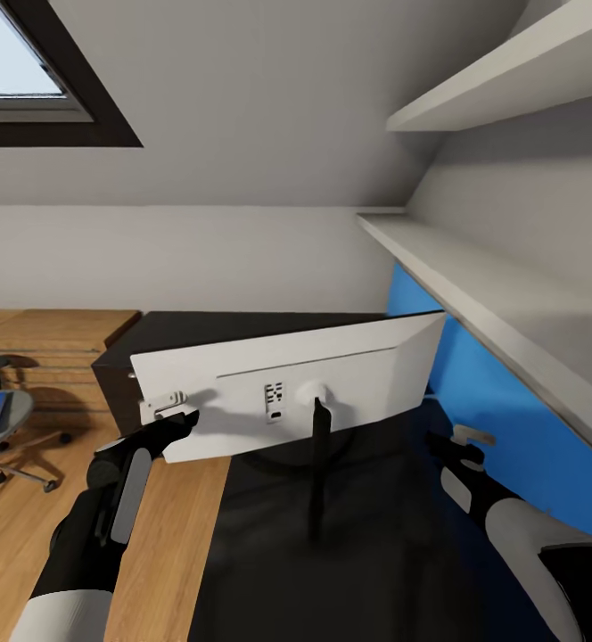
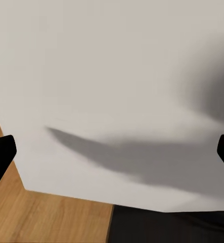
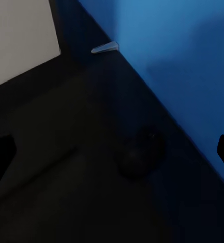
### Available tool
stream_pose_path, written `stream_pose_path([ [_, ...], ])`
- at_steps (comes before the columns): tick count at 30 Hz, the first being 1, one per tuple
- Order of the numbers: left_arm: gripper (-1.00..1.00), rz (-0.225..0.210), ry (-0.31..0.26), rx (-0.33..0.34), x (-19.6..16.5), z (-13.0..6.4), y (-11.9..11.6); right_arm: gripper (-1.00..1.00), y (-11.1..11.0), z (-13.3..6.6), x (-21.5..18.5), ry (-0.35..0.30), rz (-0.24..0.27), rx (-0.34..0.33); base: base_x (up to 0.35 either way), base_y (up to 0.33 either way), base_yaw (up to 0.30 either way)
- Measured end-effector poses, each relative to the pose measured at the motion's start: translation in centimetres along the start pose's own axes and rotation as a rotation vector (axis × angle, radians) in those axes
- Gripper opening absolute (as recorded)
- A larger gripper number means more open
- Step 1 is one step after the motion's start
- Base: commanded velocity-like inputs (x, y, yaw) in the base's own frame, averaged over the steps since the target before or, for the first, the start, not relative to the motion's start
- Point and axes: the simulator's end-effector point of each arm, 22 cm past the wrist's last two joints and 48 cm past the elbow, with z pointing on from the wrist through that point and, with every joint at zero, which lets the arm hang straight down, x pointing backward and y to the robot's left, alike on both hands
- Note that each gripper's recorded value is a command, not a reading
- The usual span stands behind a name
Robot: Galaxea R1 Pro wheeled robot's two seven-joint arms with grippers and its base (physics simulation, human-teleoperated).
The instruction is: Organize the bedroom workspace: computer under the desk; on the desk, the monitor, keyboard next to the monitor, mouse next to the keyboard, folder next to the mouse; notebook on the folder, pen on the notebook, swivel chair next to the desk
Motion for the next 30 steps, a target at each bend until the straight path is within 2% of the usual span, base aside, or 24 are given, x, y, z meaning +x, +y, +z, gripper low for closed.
stream_pose_path([
  [24, 1.0, 0.0, 0.033, -0.015, 1.7, 1.2, 0.7, 1.0, -0.3, 0.9, 1.7, 0.009, -0.001, 0.011, 0.0, 0.0, 0.0],
  [26, 1.0, -0.026, 0.031, -0.043, 1.6, 1.3, 2.4, 1.0, -0.4, 0.9, 1.9, 0.012, -0.001, 0.013, 0.0, 0.0, 0.0],
  [27, 1.0, -0.069, 0.025, -0.084, 1.4, 1.2, 4.8, 1.0, -0.4, 1.0, 2.0, 0.013, -0.001, 0.013, 0.0, 0.0, 0.0],
  [30, 1.0, -0.15, 0.015, -0.148, 1.3, 0.8, 8.8, 1.0, -0.4, 1.1, 2.3, 0.017, -0.003, 0.014, 0.0, 0.0, 0.0],
])
